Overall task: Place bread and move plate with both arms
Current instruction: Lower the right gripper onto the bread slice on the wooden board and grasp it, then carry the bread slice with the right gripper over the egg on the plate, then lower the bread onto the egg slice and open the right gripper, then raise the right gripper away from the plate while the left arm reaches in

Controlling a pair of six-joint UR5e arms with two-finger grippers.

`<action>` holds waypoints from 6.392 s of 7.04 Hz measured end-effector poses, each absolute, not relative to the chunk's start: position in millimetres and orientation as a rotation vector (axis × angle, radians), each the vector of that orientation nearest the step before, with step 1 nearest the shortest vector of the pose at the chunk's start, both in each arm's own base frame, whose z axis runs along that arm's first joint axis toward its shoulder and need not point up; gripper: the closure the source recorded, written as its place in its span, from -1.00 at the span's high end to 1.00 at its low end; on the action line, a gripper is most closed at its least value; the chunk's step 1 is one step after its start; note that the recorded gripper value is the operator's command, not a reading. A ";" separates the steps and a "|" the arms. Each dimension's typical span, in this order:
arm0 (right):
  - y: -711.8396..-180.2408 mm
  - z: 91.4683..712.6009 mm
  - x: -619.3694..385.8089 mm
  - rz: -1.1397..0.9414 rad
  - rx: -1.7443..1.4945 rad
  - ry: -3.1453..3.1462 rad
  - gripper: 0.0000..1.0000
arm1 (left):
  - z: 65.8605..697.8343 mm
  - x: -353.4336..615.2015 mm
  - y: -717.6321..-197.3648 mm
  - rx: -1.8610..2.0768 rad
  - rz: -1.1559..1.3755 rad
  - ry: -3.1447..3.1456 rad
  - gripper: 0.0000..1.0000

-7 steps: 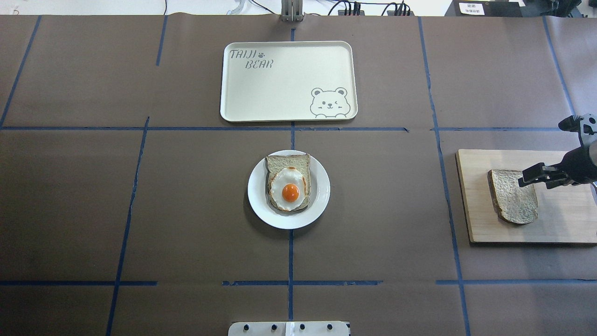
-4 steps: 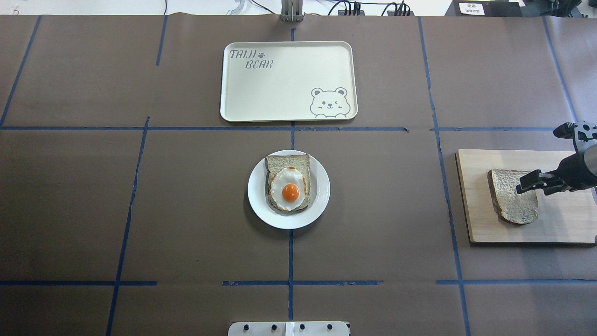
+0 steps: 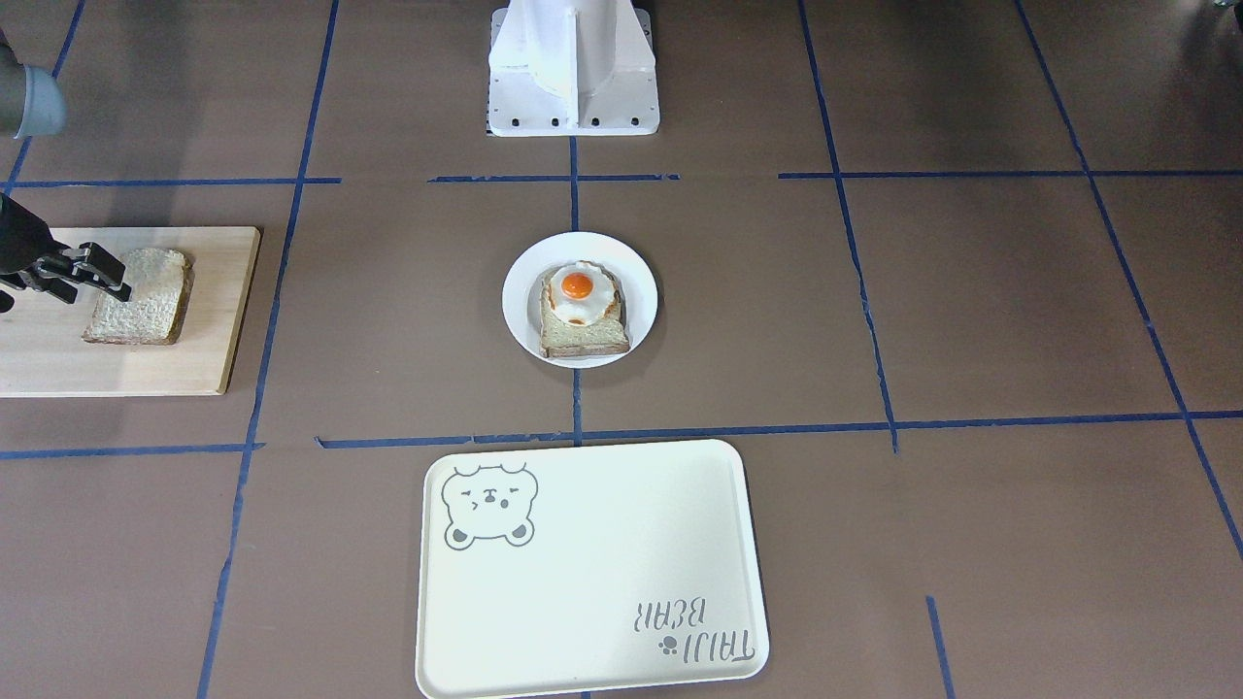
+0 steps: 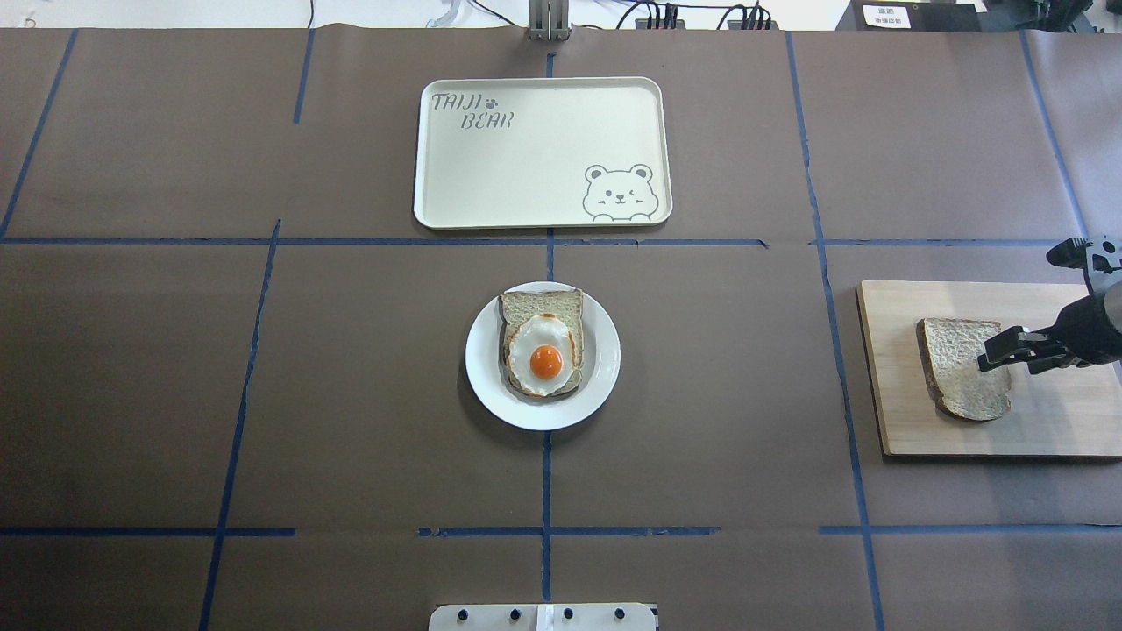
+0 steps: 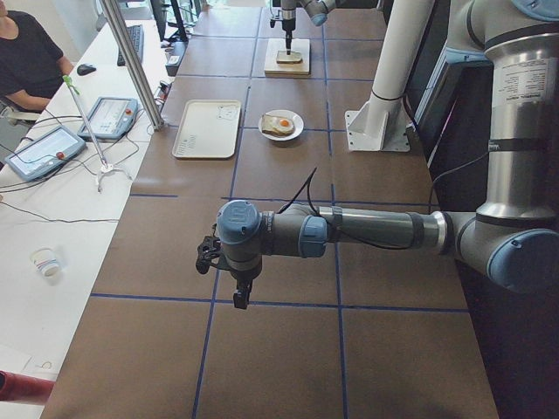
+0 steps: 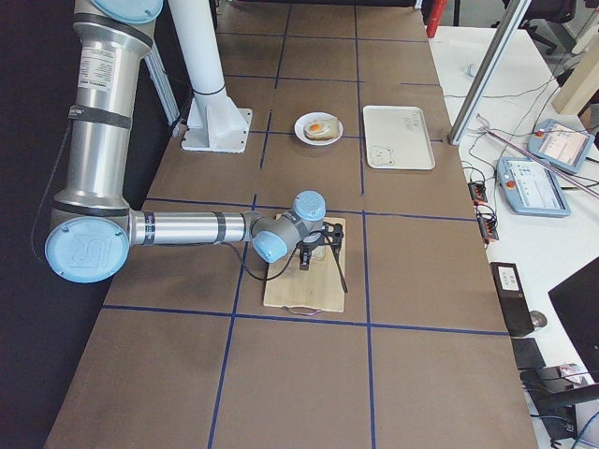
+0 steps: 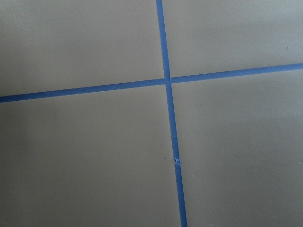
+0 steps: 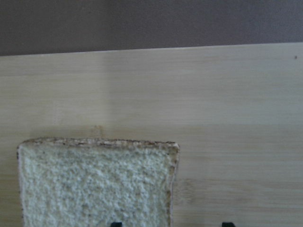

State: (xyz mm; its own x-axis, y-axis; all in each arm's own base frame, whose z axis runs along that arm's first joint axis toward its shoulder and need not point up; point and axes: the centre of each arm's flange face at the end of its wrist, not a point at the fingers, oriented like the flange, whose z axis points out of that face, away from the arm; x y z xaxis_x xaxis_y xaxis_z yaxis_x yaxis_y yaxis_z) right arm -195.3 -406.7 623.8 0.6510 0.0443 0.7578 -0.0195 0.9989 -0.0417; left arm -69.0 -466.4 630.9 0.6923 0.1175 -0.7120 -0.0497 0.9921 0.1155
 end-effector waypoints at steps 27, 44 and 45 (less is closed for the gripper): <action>-400.0 265.4 -498.8 0.091 0.200 -1.404 -1.00 | 638.4 -69.1 -468.4 0.066 0.079 0.802 1.00; -444.7 270.6 -494.6 0.084 0.167 -1.373 1.00 | 631.1 -67.6 -471.9 0.087 0.092 0.805 1.00; -471.0 273.5 -463.7 0.092 0.136 -1.364 1.00 | 623.9 -58.9 -475.2 0.104 0.114 0.825 1.00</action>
State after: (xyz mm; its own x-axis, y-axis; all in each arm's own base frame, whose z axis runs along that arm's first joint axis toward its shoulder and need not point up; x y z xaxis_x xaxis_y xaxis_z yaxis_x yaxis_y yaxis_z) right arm -463.7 -471.0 273.5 0.2032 -0.0132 0.9790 -0.1445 0.9885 0.0434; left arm -58.9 -475.2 623.9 0.6728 0.1413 -0.7262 -0.0604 0.9888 0.1365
